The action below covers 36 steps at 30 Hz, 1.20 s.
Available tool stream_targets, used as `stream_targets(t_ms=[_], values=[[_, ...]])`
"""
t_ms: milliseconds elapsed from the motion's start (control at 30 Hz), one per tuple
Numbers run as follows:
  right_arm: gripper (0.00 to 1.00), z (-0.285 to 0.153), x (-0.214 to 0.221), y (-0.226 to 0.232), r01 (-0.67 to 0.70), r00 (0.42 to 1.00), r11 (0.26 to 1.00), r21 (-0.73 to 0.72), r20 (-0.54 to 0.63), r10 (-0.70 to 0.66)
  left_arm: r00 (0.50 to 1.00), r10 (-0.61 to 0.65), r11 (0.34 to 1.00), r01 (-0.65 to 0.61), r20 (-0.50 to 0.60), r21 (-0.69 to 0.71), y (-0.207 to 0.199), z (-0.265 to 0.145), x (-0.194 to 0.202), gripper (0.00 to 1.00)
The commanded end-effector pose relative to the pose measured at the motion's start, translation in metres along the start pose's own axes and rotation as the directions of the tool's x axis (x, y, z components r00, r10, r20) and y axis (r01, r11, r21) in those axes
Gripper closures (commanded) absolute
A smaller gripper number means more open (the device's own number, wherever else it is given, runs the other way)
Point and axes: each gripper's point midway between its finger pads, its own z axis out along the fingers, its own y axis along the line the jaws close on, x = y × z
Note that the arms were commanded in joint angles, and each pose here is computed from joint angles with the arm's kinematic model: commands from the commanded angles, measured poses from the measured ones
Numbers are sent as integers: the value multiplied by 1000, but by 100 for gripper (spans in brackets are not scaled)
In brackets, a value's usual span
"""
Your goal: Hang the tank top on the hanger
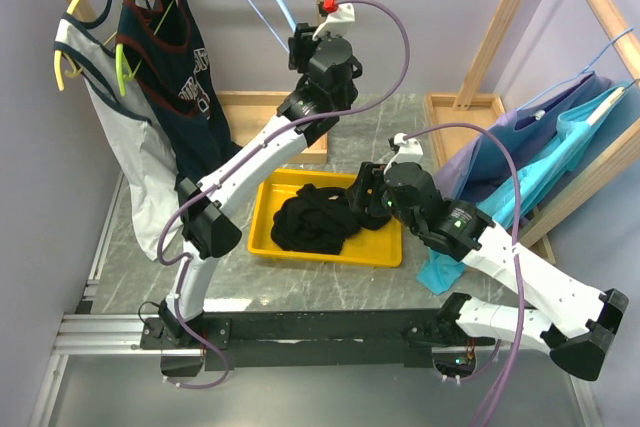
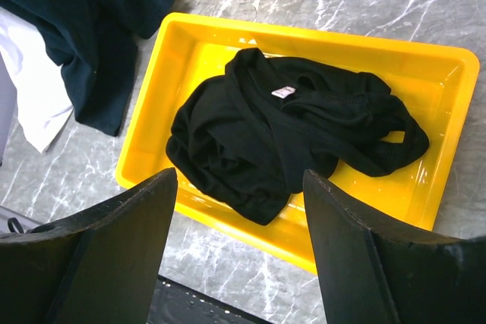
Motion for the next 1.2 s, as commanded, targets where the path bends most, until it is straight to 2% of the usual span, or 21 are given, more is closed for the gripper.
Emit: stream_targets(t_ms=[0, 67, 100, 400, 733, 933, 967, 1067, 1100, 1167], values=[[25, -6, -9, 6, -18, 999, 999, -34, 38, 20, 997, -73, 996, 75, 30, -51, 22, 0, -26, 53], [25, -7, -9, 6, -16, 999, 999, -32, 38, 18, 996, -83, 995, 84, 29, -47, 25, 0, -29, 62], [25, -7, -10, 5, -17, 999, 999, -29, 41, 18, 996, -84, 995, 86, 28, -48, 26, 1, -29, 70], [24, -5, -13, 9, -10, 999, 999, -34, 38, 11, 991, -128, 990, 131, 51, -60, 51, -7, -54, 97], [24, 4, -10, 13, 4, 1000, 1000, -27, 20, -3, 974, -204, 977, 209, 100, -41, 87, -33, -99, 99], [24, 5, -10, 14, 2, 1000, 1000, -27, 17, -2, 971, -232, 973, 232, 59, 18, 91, -48, -94, 99], [23, 5, -9, 14, 1, 1000, 1000, -26, 16, -1, 981, -193, 981, 192, 29, 40, 90, -50, -85, 99], [23, 6, -7, 12, 6, 1000, 1000, -17, 12, -6, 963, -270, 957, 269, -9, 111, 90, -61, -80, 99], [23, 7, -6, 11, 9, 1000, 1000, -12, 8, -9, 958, -283, 949, 287, -44, 129, 85, -64, -66, 99], [23, 8, -5, 8, 11, 1000, 1000, 1, 11, -11, 943, -328, 924, 332, -57, 188, 96, -74, -72, 99]])
